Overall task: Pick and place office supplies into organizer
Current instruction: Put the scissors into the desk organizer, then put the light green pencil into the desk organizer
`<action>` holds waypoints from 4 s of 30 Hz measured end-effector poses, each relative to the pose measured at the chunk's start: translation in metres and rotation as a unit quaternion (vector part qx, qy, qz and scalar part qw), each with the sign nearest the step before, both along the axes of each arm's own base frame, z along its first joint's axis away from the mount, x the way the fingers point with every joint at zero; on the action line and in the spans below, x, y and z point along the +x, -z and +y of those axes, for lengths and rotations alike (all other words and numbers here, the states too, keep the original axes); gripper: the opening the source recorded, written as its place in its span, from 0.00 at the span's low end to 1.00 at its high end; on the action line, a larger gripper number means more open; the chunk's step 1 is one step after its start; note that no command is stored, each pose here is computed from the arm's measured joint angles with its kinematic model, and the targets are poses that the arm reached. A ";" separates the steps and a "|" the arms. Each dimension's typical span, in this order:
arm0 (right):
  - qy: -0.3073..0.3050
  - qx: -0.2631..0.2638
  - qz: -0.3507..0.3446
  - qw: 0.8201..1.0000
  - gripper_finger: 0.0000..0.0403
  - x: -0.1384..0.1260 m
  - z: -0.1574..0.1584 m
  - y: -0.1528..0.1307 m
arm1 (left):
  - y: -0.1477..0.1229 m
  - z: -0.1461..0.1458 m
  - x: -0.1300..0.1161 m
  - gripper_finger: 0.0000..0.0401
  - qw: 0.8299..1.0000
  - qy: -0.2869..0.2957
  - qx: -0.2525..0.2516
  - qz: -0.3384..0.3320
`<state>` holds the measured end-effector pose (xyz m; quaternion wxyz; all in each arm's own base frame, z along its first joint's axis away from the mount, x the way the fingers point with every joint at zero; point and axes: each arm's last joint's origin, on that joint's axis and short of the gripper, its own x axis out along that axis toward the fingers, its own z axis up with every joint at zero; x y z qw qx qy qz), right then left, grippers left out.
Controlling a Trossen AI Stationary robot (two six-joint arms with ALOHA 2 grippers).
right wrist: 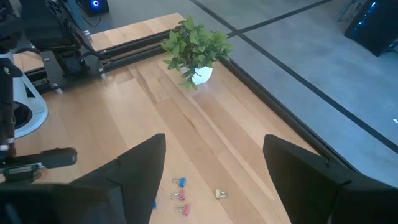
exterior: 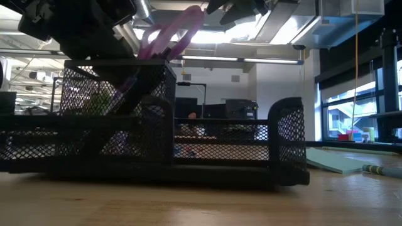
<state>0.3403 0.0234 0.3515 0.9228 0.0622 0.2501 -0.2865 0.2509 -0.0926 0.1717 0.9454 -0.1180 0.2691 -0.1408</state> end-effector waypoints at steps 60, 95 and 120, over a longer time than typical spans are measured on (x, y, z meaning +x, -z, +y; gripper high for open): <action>0.299 0.247 0.318 0.865 0.68 -0.155 -0.181 0.104 | -0.079 0.090 -0.047 0.33 0.956 -0.272 0.034 -0.102; 0.383 0.252 0.196 0.867 0.66 -0.202 -0.196 0.210 | -0.079 0.100 -0.047 0.33 0.948 -0.300 0.029 -0.102; 0.367 0.264 0.234 0.861 0.37 -0.189 -0.190 0.226 | -0.079 0.100 -0.047 0.33 0.948 -0.301 0.029 -0.102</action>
